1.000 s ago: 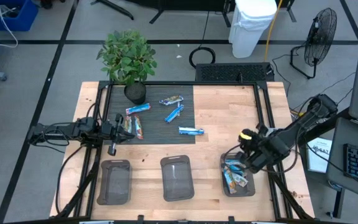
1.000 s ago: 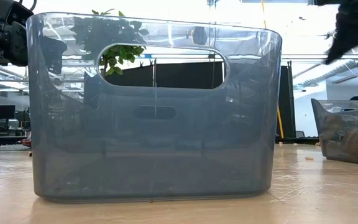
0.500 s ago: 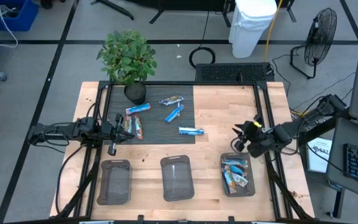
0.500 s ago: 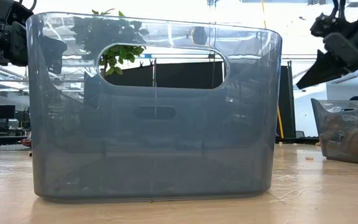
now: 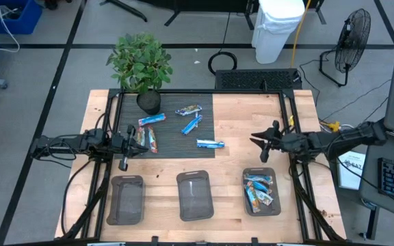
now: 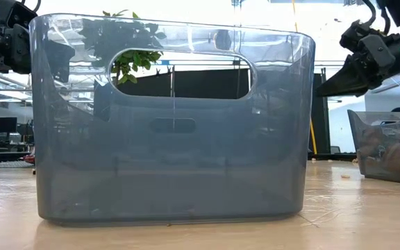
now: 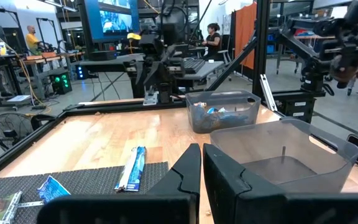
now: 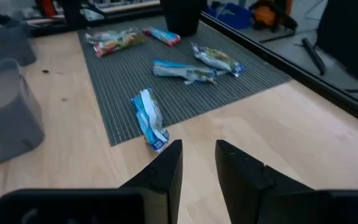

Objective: Pick and place Granola Bars by type
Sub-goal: Put the red granola bar into the left black bin

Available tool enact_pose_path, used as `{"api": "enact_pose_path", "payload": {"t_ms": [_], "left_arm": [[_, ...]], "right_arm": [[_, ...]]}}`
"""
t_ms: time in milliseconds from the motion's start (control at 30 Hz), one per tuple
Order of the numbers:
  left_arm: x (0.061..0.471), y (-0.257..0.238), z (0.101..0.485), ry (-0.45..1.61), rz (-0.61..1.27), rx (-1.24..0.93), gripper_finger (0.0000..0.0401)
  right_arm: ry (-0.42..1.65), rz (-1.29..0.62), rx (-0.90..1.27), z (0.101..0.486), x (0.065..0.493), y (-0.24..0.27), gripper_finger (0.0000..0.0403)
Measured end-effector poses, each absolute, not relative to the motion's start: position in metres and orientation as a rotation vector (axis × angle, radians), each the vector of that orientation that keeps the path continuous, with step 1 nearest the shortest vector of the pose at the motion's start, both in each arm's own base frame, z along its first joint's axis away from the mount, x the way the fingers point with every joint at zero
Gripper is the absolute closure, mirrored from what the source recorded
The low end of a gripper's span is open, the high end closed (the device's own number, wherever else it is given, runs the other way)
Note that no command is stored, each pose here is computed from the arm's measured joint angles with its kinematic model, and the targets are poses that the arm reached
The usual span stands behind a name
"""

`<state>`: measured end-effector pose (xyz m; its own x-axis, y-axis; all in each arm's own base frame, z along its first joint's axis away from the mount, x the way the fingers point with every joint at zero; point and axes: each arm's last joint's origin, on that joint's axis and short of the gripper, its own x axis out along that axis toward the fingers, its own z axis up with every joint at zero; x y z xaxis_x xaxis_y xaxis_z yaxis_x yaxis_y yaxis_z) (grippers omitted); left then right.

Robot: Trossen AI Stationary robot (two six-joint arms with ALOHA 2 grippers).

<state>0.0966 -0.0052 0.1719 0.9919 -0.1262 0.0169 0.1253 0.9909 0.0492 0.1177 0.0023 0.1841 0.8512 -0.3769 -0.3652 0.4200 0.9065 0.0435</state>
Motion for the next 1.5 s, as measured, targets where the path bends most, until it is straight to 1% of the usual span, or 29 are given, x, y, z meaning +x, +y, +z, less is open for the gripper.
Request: {"api": "enact_pose_path", "payload": {"t_ms": [367, 967, 1400, 1500], "left_arm": [[0.097, -0.005, 0.172, -0.02, -0.126, 0.048, 0.0375], [0.097, -0.005, 0.172, -0.02, -0.126, 0.048, 0.0375], [0.097, -0.005, 0.172, -0.02, -0.125, 0.048, 0.0375], [0.097, -0.005, 0.172, -0.02, -0.126, 0.048, 0.0375]], "right_arm": [[0.227, -0.359, 0.11, 0.185, 0.101, -0.008, 0.0316], [0.117, -0.361, 0.109, 0.167, 0.095, -0.011, 0.0316], [0.104, -0.307, 0.092, 0.167, 0.095, -0.01, 0.0316], [0.102, -0.27, 0.097, 0.167, 0.096, -0.009, 0.0316]]}}
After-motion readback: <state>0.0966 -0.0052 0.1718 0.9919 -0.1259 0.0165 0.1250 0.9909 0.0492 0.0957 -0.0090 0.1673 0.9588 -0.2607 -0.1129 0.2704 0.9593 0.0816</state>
